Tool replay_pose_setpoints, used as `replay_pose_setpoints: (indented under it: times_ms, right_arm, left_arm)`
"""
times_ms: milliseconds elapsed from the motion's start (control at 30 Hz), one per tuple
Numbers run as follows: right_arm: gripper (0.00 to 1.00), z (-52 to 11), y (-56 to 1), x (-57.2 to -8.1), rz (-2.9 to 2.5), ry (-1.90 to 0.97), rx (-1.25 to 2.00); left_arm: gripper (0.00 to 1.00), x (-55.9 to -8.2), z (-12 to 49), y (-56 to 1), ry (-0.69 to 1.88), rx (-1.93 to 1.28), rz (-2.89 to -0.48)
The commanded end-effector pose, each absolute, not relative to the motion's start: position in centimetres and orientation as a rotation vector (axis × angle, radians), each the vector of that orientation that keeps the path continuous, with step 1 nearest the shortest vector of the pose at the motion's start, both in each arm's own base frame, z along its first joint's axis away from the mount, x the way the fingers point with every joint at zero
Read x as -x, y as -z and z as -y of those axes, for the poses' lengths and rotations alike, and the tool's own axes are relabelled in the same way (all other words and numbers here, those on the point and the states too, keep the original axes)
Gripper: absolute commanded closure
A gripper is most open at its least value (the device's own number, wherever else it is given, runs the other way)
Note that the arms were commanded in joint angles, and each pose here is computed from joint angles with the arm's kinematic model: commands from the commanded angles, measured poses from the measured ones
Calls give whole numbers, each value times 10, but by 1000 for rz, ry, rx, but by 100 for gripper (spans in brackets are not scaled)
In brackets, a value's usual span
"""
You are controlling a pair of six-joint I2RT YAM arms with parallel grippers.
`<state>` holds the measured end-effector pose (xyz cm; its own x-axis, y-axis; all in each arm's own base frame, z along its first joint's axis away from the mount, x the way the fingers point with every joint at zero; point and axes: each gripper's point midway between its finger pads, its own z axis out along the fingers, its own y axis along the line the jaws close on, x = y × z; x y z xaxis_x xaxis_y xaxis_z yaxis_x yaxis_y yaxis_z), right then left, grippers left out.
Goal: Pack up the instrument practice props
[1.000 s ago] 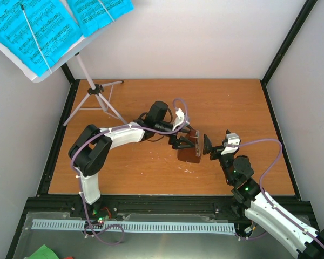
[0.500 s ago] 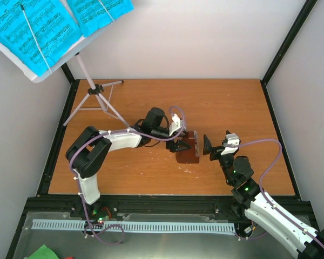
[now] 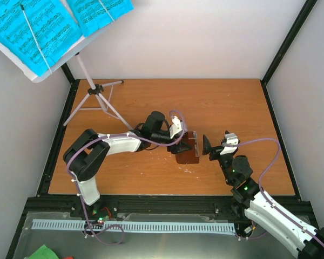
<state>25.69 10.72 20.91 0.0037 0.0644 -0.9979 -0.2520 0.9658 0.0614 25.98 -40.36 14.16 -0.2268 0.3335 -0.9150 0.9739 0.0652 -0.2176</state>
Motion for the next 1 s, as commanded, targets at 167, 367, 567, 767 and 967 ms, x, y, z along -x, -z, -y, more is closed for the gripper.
replay_pose_setpoints:
  times_ms: [167,367,567,767,967]
  right_arm:
    - [0,-107,-212,-258,-1543,-266,132]
    - [0,-139,-202,-259,-1613,-360,285]
    - [0,-200,-151,-262,-1846,-541,549]
    - [0,-244,-110,-255,-1963,-617,742]
    - [0,-269,-90,-253,-2005,-598,836]
  left_arm:
    - [46,-269,393,-159,1094,-1234,-1655]
    - [49,-285,353,-165,1182,-1138,-1735]
    - [51,-311,310,-171,1276,-1022,-1803]
    - [51,-326,298,-169,1278,-1000,-1850]
    - [51,-330,297,-168,1287,-999,-1850]
